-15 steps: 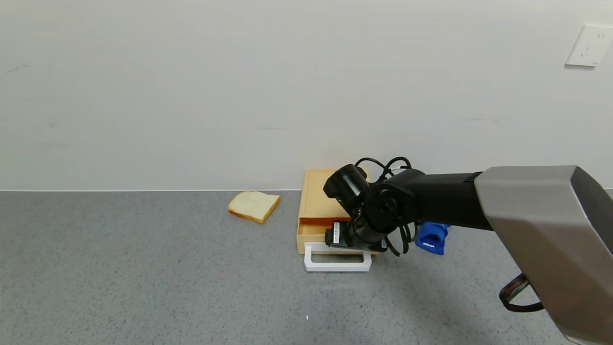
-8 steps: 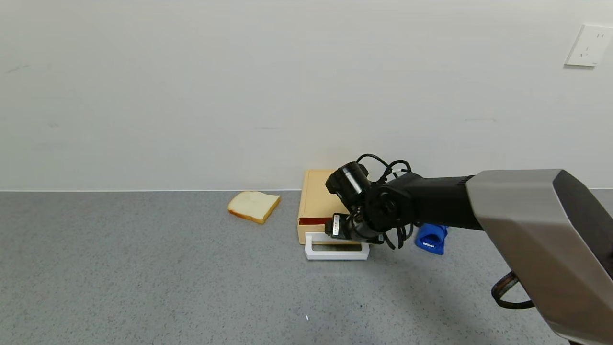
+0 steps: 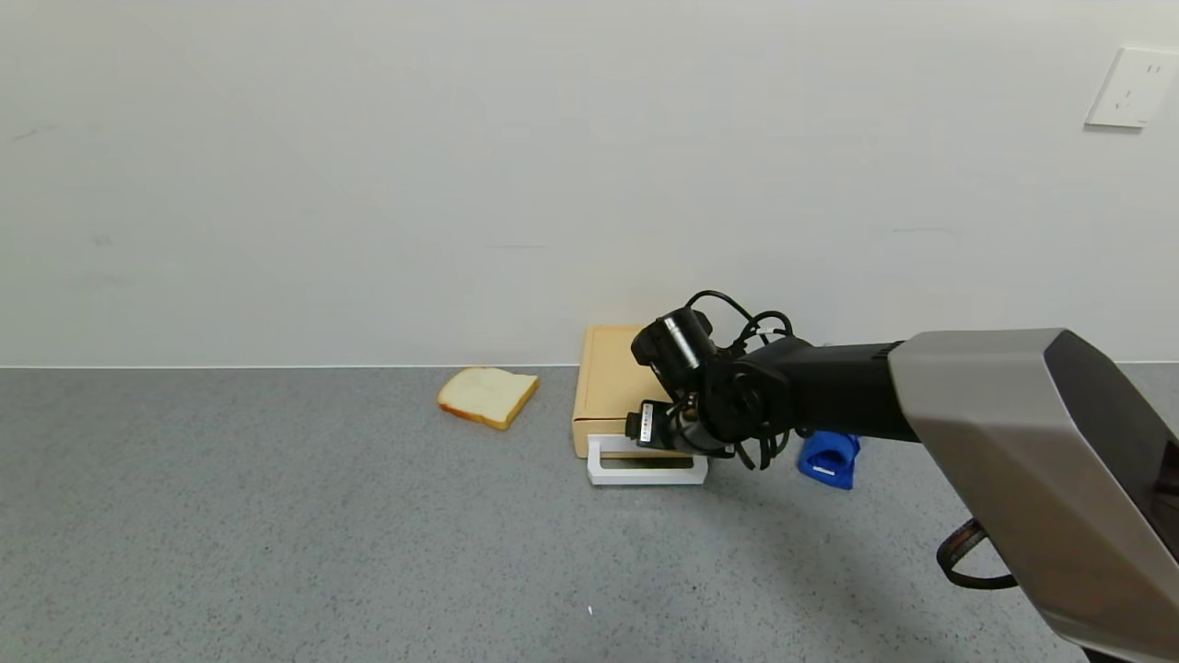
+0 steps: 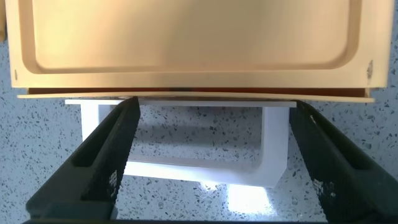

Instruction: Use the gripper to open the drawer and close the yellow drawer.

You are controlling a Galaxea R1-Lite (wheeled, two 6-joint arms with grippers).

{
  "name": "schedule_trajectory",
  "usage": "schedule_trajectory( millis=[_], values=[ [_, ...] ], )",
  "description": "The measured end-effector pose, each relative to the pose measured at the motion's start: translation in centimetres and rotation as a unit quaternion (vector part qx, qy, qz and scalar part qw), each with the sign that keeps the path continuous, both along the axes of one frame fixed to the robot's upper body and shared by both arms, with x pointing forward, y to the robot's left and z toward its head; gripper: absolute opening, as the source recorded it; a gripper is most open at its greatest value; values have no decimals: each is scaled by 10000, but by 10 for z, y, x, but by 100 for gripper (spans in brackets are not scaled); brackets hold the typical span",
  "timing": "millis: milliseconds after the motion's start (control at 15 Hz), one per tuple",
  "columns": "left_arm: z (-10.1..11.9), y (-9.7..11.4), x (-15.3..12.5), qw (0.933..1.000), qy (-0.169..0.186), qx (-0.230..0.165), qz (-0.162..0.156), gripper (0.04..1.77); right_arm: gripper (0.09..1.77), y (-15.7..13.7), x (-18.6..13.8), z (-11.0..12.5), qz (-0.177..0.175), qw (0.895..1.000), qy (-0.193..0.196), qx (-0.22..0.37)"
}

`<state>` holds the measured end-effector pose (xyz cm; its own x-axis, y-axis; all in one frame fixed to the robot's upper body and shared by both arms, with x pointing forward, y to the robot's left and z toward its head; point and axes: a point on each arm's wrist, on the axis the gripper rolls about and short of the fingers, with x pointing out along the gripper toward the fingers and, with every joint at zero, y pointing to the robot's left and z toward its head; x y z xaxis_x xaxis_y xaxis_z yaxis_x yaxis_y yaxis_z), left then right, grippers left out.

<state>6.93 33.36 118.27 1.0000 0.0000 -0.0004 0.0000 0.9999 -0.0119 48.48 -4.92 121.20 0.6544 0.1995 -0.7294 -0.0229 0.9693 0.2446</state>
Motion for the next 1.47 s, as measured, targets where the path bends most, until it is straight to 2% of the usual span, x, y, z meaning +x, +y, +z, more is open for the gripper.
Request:
schedule_trajectory(
  millis=[733,933,1133,1467],
  values=[
    [0,0,0,10000,1,0,0,172,172,1,2,-2,33,10000,-63,4],
    [0,0,0,10000,1,2,0,172,172,-1,0,4,102,9999,-80,-6],
    [0,0,0,10000,0,2,0,172,173,-2,-10,22,334,9993,-151,-70],
    [0,0,0,10000,1,0,2,172,173,-19,-54,77,901,9955,-120,-283]
  ],
)
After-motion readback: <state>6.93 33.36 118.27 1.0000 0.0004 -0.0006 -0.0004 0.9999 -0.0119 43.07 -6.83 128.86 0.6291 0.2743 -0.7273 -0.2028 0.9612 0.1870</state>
